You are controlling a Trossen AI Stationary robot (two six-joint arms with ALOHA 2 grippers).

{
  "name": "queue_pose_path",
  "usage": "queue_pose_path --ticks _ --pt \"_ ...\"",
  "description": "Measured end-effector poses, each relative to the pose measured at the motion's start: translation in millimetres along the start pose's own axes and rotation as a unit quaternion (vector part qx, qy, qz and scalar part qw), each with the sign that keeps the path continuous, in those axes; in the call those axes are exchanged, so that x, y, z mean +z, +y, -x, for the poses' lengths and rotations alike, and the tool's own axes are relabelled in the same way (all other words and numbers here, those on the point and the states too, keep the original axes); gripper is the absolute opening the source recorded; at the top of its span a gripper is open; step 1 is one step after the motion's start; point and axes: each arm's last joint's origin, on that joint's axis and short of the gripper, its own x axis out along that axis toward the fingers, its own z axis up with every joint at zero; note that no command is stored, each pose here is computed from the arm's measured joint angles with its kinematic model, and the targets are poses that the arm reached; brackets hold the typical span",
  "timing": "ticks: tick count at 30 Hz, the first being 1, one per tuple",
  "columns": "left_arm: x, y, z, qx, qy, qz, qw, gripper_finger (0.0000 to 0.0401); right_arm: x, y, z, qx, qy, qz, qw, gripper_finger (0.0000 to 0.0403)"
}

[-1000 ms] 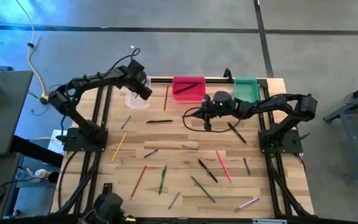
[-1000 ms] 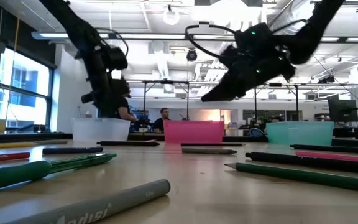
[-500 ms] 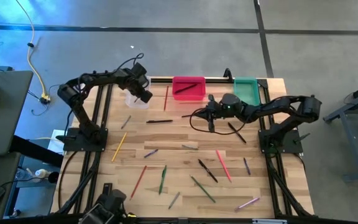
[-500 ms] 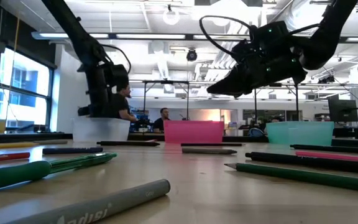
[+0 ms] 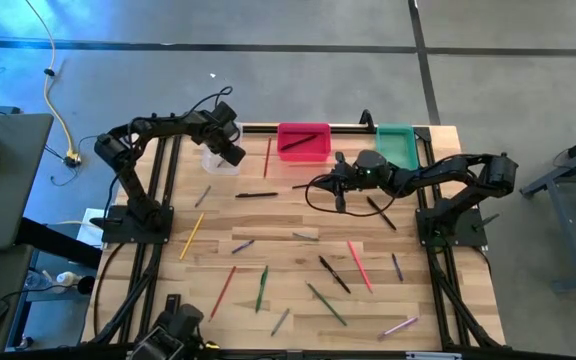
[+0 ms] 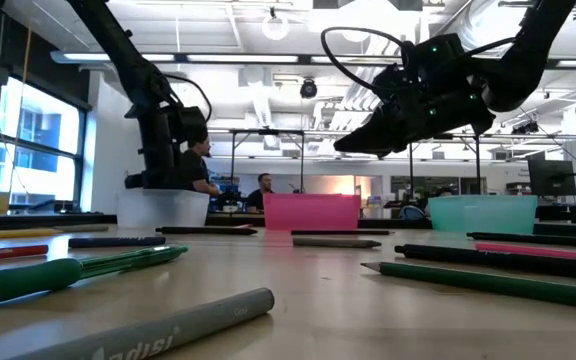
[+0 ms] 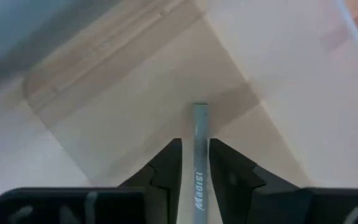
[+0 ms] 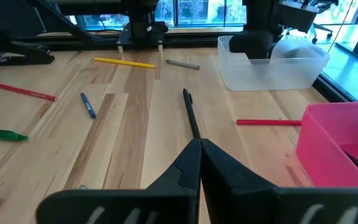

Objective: Sort crayons/erasers/pens/pencils in bins
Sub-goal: Put the blue pencil into the blue bin

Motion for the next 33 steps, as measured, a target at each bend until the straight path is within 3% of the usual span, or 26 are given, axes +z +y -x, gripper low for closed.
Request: queue_pose_path --ticks 8,16,25,33 --pt "2.2 1.3 32.9 0.057 -0.056 -0.028 0.996 0.0056 0.0 0.0 0.0 0.000 0.000 0.000 1.000 0.0000" --pt "0.3 -25.1 87.1 0.040 -0.189 -0.082 0.978 0.0016 -0.1 -0.4 0.0 -0.006 0.001 0.000 1.000 0.0000" --pt "-31.3 -66.4 100.9 -0.072 -0.368 -0.156 0.914 0.0001 -0.2 -1.3 0.1 -0.021 0.003 -0.002 1.000 0.0000" --pt "-68.8 -89.0 81.4 -0.162 -0.473 -0.173 0.849 0.0000 0.0 -1.2 -0.1 -0.024 0.002 -0.030 0.999 0.0000"
